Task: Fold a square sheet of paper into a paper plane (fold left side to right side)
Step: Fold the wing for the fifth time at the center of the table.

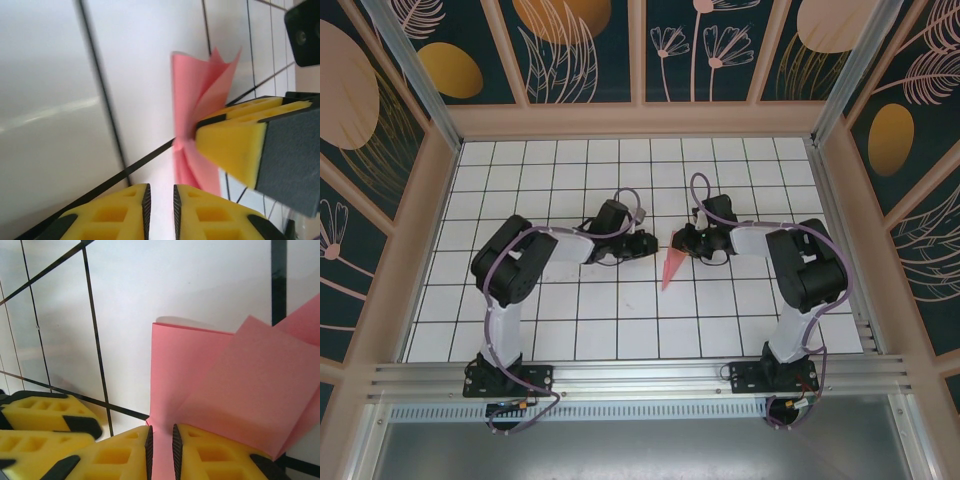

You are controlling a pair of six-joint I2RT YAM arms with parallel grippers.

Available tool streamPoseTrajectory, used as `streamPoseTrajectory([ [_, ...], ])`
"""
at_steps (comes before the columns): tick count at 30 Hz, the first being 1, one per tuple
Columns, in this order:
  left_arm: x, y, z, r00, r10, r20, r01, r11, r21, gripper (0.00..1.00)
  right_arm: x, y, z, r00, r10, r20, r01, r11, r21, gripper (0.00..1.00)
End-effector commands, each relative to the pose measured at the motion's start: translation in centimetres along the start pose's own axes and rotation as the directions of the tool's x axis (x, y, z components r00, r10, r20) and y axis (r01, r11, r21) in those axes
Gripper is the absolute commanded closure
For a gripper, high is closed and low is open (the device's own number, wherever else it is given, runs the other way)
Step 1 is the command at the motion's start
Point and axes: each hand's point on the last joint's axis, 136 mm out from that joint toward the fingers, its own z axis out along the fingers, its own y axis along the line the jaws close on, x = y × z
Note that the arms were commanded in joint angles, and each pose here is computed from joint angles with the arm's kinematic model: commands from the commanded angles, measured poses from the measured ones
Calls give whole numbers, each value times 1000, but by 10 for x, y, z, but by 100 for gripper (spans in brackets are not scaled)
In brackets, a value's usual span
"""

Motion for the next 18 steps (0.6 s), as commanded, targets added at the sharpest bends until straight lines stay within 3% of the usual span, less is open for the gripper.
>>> streamPoseTrajectory([
  [1, 15, 25, -21, 1000, -25, 11, 26, 995, -93, 76, 15, -31, 10, 997, 67, -44, -62, 993, 98, 77],
  [6, 40, -3, -39, 1000, 10, -19, -10, 1000, -12, 77, 12, -29, 10, 997, 71, -38, -67, 993, 97, 77],
  [13, 63, -78, -28, 987, 143, -79, -134, 986, 103, 77, 9, -26, 9, 997, 71, -33, -67, 993, 94, 77],
  [18, 69, -86, -10, 978, 162, -135, -146, 982, 121, 77, 9, -26, 8, 997, 71, -34, -67, 993, 95, 77],
])
